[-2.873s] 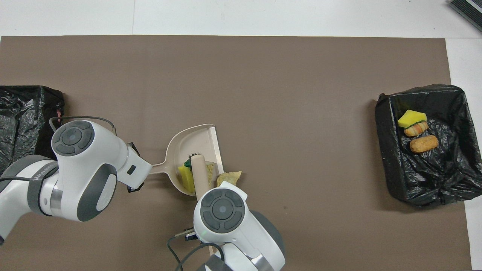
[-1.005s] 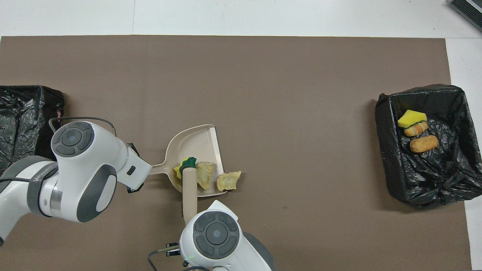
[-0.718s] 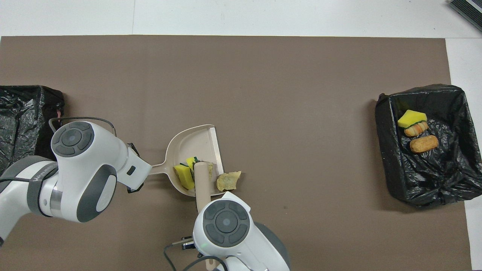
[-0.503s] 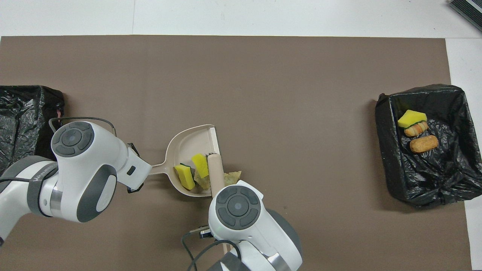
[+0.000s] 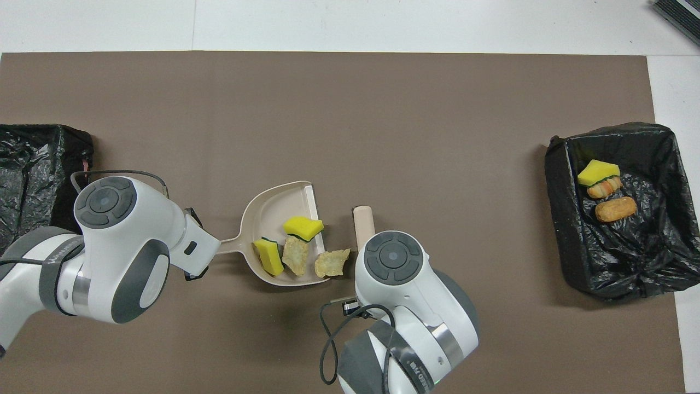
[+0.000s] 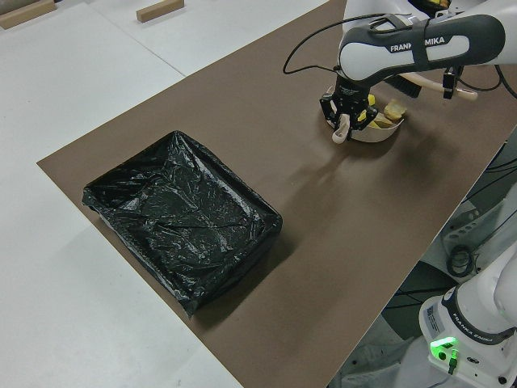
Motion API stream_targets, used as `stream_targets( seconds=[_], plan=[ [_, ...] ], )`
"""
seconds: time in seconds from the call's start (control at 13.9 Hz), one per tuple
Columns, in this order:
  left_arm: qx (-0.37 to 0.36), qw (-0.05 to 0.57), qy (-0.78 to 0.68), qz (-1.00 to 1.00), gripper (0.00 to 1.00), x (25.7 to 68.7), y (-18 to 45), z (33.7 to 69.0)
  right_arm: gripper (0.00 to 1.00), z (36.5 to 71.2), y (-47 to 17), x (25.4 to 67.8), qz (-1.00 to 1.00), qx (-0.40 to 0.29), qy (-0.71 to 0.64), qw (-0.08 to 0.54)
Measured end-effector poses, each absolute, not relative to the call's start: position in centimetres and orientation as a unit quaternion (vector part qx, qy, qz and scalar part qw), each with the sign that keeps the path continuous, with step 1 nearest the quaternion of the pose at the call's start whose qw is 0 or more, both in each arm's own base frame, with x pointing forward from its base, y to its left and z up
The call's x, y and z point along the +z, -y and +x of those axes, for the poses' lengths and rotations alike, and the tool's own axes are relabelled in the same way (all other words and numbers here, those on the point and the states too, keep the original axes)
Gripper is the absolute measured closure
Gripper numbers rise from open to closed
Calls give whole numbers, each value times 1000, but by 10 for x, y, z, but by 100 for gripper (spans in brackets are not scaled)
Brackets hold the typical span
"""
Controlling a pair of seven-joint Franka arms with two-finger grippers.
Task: Sweep and dump trash in bin
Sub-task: 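Push the last bread pieces into the dustpan with the right gripper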
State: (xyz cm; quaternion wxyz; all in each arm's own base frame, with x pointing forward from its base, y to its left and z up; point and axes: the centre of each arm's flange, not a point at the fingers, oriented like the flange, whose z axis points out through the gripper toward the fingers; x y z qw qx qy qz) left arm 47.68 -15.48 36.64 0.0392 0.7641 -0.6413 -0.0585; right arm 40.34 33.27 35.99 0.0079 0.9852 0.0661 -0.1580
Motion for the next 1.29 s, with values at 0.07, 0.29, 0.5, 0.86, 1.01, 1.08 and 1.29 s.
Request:
stream_targets(
  seconds=[0.07, 0.29, 0.5, 0.86, 1.01, 1.08, 1.29],
  plan=[
    [-58, 39, 641, 764, 69, 366, 155, 477, 74, 402, -325, 351, 984, -162, -69, 20],
    [-58, 39, 641, 764, 69, 366, 155, 477, 74, 401, -312, 334, 983, -166, -68, 39],
    [-58, 39, 642, 764, 69, 366, 155, 477, 74, 405, -316, 317, 984, -159, -69, 33],
    [-52, 39, 671, 738, 69, 364, 154, 477, 74, 390, -356, 302, 985, -154, -82, -2],
    [-52, 40, 674, 736, 69, 363, 153, 476, 74, 387, -375, 310, 984, -157, -79, -28],
    [-52, 40, 674, 736, 69, 363, 153, 476, 74, 386, -386, 315, 984, -157, -79, -40],
    [-53, 40, 674, 736, 69, 363, 153, 476, 74, 389, -411, 326, 982, -159, -80, -69]
  ],
)
